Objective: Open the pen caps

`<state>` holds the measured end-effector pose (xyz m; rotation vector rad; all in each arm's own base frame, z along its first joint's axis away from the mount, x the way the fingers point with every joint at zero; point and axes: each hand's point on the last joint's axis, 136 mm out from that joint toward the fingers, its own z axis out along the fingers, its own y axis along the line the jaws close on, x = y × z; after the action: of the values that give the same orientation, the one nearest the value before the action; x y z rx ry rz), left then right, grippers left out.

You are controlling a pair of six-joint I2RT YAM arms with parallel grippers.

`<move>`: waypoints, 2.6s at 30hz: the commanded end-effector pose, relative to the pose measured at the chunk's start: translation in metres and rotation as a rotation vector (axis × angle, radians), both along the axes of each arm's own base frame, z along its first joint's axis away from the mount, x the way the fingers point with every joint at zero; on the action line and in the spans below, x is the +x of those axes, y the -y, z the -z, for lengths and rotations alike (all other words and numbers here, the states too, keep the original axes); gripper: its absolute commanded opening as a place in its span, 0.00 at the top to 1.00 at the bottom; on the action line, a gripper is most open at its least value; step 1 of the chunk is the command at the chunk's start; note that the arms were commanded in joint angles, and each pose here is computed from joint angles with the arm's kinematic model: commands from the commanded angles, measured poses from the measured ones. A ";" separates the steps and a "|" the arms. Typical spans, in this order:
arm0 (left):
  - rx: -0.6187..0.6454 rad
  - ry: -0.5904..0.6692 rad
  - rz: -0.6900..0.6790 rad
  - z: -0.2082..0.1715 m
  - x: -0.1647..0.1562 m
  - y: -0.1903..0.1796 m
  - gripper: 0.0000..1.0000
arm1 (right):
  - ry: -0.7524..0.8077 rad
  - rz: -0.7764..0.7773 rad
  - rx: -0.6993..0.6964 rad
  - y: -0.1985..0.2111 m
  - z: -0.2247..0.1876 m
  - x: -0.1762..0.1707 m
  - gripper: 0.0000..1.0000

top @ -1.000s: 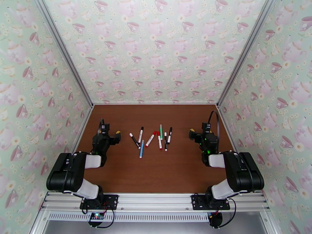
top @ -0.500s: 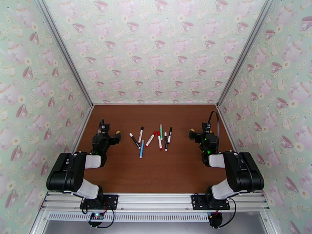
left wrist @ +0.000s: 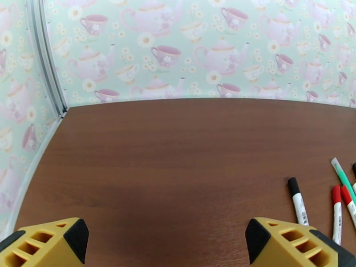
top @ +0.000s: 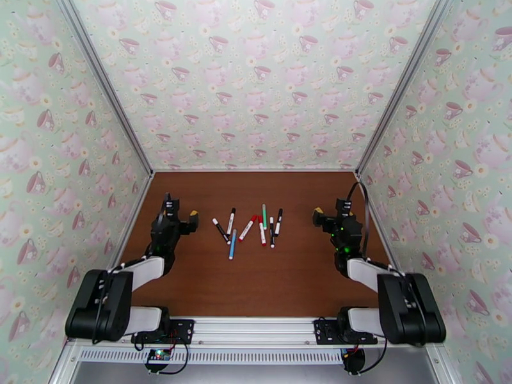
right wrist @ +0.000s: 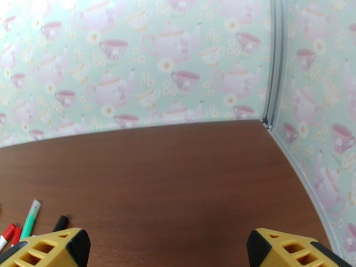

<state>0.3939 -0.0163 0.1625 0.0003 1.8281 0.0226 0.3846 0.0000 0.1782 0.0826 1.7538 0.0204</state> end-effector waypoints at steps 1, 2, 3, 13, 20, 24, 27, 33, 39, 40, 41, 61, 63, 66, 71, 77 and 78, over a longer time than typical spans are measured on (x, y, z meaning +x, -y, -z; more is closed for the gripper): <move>-0.034 -0.068 -0.070 -0.016 -0.005 0.000 0.00 | -0.095 0.063 0.084 0.007 -0.009 -0.010 0.00; -0.050 -0.077 -0.064 -0.021 -0.007 0.004 0.00 | -0.108 0.061 0.105 0.006 -0.014 -0.012 0.00; -0.073 -0.092 -0.060 -0.028 -0.010 0.010 0.00 | -0.115 0.064 0.133 0.005 -0.019 -0.015 0.00; -0.290 -0.403 0.086 -0.027 -0.066 0.084 0.00 | -0.280 0.056 0.437 -0.016 -0.036 -0.048 0.00; -0.509 -0.597 -0.079 0.006 -0.107 0.085 0.00 | -0.378 -0.100 0.528 -0.064 -0.022 -0.068 0.00; -0.559 -0.672 -0.121 0.020 -0.120 0.089 0.00 | -0.397 -0.108 0.498 -0.077 -0.021 -0.082 0.00; -0.567 -0.698 -0.079 0.025 -0.125 0.101 0.00 | -0.452 -0.147 0.469 -0.092 -0.019 -0.090 0.00; -0.510 -0.782 0.038 0.033 -0.127 0.132 0.01 | -0.484 -0.287 0.415 -0.131 -0.022 -0.104 0.00; -0.397 -0.852 0.088 0.047 -0.119 0.160 0.10 | -0.516 -0.372 0.391 -0.159 -0.019 -0.124 0.00; -0.380 -0.866 0.088 0.050 -0.118 0.163 0.11 | -0.521 -0.381 0.389 -0.162 -0.018 -0.127 0.00; -0.360 -0.875 0.089 0.051 -0.117 0.167 0.13 | -0.523 -0.392 0.389 -0.165 -0.017 -0.130 0.00; -0.058 -1.047 0.066 0.098 -0.100 0.208 0.52 | -0.616 -0.447 0.437 -0.193 0.017 -0.141 0.00; -0.044 -1.050 0.053 0.101 -0.100 0.207 0.54 | -0.618 -0.438 0.444 -0.192 0.018 -0.141 0.00; -0.034 -1.065 0.050 0.106 -0.100 0.208 0.55 | -0.614 -0.437 0.456 -0.192 0.018 -0.142 0.00; -0.018 -1.083 0.043 0.114 -0.100 0.207 0.60 | -0.620 -0.435 0.461 -0.193 0.020 -0.142 0.00; -0.004 -1.094 0.035 0.123 -0.098 0.205 0.61 | -0.634 -0.442 0.482 -0.197 0.022 -0.141 0.00; -0.003 -1.094 0.037 0.124 -0.097 0.206 0.61 | -0.637 -0.443 0.484 -0.198 0.022 -0.141 0.00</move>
<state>0.2881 -0.2204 0.0364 0.0430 2.9374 -0.0232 0.2454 0.1924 0.1600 0.0477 2.3241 0.7868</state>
